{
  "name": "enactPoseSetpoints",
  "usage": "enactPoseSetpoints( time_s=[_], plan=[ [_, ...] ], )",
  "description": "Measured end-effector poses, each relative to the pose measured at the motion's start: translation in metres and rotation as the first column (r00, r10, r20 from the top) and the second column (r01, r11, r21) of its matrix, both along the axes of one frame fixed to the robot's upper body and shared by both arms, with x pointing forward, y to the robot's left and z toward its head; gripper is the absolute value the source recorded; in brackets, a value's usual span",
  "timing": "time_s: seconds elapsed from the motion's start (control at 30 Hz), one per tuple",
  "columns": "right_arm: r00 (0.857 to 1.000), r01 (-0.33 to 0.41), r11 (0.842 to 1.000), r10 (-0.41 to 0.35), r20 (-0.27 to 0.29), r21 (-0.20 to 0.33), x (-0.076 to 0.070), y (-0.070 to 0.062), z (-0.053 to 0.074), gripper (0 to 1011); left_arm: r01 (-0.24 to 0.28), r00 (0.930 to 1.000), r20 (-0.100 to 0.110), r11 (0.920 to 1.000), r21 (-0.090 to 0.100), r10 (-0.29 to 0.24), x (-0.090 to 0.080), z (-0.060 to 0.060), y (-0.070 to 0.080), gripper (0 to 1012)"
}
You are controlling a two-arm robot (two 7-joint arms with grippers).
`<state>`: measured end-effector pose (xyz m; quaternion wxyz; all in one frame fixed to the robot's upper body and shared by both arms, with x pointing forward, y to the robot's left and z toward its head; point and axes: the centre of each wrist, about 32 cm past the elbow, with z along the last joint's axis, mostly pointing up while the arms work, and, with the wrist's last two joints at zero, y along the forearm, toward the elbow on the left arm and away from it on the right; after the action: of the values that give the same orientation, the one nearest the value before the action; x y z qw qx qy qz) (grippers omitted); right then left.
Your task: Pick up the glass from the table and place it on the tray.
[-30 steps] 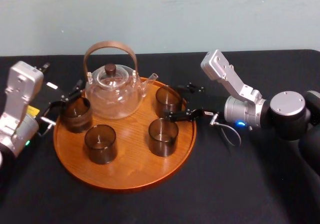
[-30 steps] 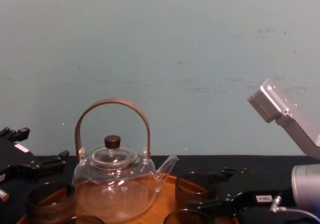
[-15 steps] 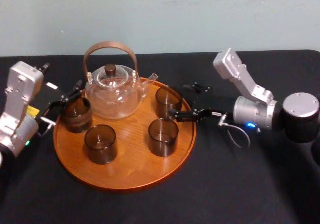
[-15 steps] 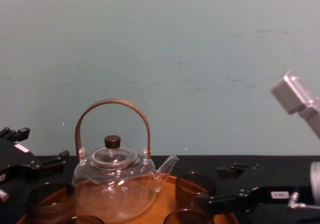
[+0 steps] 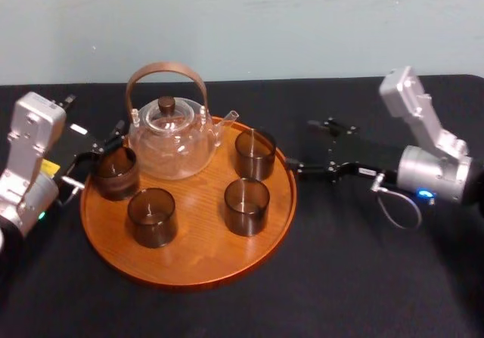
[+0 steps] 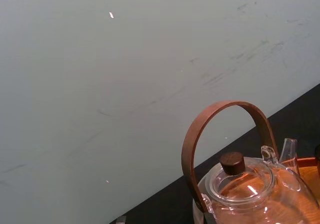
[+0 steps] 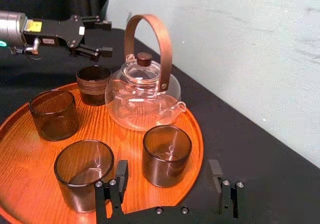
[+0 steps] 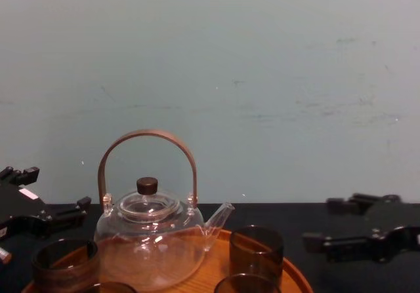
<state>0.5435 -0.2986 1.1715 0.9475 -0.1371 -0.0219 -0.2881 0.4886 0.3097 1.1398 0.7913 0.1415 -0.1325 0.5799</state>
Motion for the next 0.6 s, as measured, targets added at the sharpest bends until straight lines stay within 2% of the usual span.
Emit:
enactPoseSetpoints(
  time_s=[0.27,0.4,0.47,0.53,0.6],
  plan=[
    [0.996,0.087,0.996,-0.087,0.018,0.036,-0.013,-0.016,0.005,1002,0.000,1.0000,0.000,1.0000,0.000,0.000,0.000,0.000,0.000,1001],
    [0.984,0.174,0.983,-0.176,0.016,0.059,-0.019,-0.019,0.004,1002,0.000,1.0000,0.000,1.0000,0.000,0.000,0.000,0.000,0.000,1001],
    [0.960,0.278,0.957,-0.280,0.013,0.087,-0.025,-0.019,0.000,1002,0.000,1.0000,0.000,1.0000,0.000,0.000,0.000,0.000,0.000,1001],
    [0.949,0.312,0.945,-0.315,0.014,0.096,-0.027,-0.019,-0.002,1002,0.000,1.0000,0.000,1.0000,0.000,0.000,0.000,0.000,0.000,1001],
    [0.925,0.376,0.920,-0.379,0.011,0.109,-0.031,-0.018,-0.007,1002,0.000,1.0000,0.000,1.0000,0.000,0.000,0.000,0.000,0.000,1001]
  ],
)
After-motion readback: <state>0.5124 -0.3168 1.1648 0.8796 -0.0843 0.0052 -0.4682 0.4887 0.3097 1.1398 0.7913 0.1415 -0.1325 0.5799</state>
